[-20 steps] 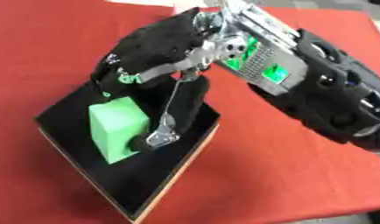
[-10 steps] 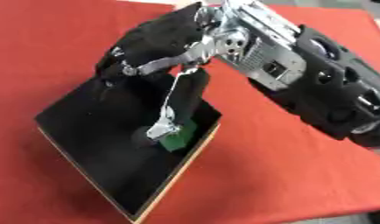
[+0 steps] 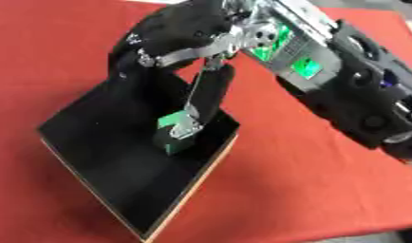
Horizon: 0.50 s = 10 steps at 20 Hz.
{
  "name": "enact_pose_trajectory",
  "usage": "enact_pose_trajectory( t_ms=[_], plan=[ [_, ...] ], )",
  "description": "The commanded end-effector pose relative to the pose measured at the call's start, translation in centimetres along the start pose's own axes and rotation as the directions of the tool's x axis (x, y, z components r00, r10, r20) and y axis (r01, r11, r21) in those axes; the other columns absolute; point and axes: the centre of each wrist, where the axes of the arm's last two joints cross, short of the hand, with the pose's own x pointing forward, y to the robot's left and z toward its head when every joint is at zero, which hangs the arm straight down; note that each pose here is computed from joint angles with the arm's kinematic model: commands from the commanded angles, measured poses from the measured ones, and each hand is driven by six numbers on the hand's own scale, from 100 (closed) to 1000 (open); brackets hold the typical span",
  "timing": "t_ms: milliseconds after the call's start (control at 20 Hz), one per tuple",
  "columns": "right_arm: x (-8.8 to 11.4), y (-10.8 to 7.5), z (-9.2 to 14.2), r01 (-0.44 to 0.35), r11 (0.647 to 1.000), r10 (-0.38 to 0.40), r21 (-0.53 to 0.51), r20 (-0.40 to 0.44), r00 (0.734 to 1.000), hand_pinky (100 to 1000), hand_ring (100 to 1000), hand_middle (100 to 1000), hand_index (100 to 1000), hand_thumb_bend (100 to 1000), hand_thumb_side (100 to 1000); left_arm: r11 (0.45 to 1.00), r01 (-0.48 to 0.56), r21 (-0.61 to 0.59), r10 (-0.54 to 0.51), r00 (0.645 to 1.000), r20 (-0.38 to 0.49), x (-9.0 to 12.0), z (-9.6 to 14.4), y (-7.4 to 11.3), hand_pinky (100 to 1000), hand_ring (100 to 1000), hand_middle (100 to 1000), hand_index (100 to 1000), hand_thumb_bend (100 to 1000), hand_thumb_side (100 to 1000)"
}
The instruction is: Pick up objects on the table and place them in the box.
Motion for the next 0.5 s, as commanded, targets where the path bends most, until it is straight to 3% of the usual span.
enact_pose_trajectory(
  t_ms=[50,200,500],
  plan=[
    [-1.2,-1.5,2.7,-0.077,0.996,0.071,-0.034,-0.147,0.987,910,913,851,921,503,543,1.000,-0.009,-0.006,0.009,1.000,0.019,0.5,-0.3,-0.1,577,731,647,825,268,886],
    [-2.6,-1.5,3.9,-0.096,0.993,0.076,-0.067,-0.262,0.962,914,917,853,927,517,515,1.000,-0.008,-0.007,0.008,1.000,0.017,0.5,-0.3,0.0,577,732,647,824,267,887],
    [-5.2,-1.9,5.2,-0.131,0.988,0.088,-0.086,-0.391,0.916,920,925,866,931,563,480,1.000,-0.010,-0.012,0.010,1.000,0.015,0.5,-0.3,-0.1,577,732,647,824,267,887]
  ],
)
